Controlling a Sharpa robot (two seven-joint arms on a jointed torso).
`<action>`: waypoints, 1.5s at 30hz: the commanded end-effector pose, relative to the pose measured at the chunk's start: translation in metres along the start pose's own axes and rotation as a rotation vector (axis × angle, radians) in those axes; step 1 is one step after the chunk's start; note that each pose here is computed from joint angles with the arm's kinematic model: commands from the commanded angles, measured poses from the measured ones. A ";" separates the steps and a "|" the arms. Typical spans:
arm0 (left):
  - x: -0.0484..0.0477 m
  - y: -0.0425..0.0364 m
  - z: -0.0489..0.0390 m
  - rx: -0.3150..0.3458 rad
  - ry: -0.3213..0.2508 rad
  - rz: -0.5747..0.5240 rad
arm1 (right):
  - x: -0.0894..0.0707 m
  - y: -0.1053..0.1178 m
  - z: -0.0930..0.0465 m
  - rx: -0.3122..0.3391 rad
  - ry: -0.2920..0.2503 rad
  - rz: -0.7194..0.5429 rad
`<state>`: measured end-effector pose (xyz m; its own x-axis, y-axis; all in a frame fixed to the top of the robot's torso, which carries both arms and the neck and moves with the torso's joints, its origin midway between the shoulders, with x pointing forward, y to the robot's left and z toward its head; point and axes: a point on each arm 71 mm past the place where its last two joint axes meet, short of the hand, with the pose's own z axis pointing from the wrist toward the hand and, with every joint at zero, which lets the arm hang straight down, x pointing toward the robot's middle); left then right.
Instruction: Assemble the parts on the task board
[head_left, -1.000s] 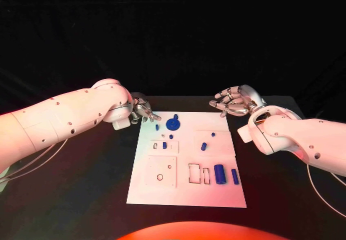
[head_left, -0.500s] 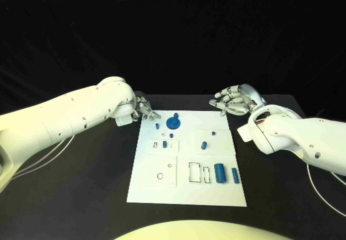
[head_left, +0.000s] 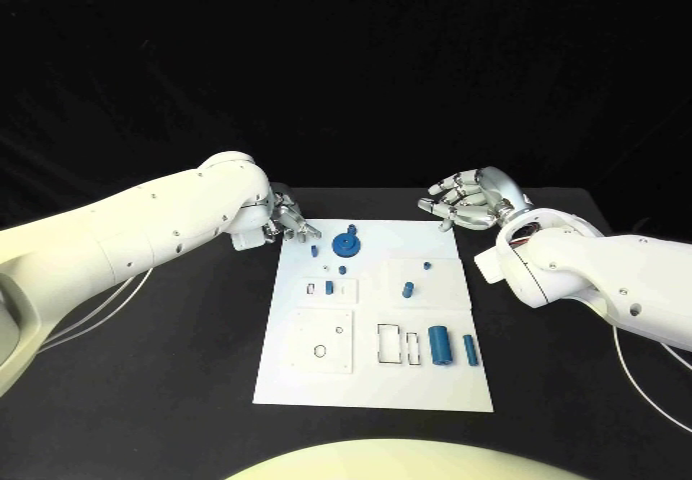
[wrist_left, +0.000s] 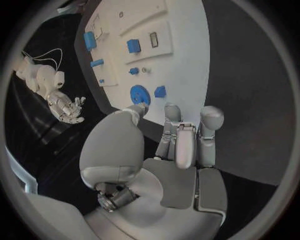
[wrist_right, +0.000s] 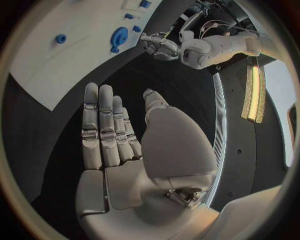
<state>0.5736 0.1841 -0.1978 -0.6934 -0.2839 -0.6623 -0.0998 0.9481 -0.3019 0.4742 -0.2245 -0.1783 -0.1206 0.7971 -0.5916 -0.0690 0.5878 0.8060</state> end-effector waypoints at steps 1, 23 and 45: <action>0.0033 -0.0035 0.0009 0.014 0.037 0.007 | 0.001 0.002 0.000 -0.014 0.011 -0.001; 0.0129 -0.0041 0.0091 0.008 0.070 -0.008 | 0.002 0.002 0.000 -0.015 0.014 -0.001; 0.0154 -0.0021 0.0132 0.004 0.064 -0.033 | 0.003 0.003 0.001 -0.016 0.017 -0.002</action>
<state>0.5727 0.1791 -0.2166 -0.7336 -0.2948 -0.6123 -0.1251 0.9442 -0.3047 0.4746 -0.2226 -0.1782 -0.1235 0.7974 -0.5906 -0.0714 0.5865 0.8068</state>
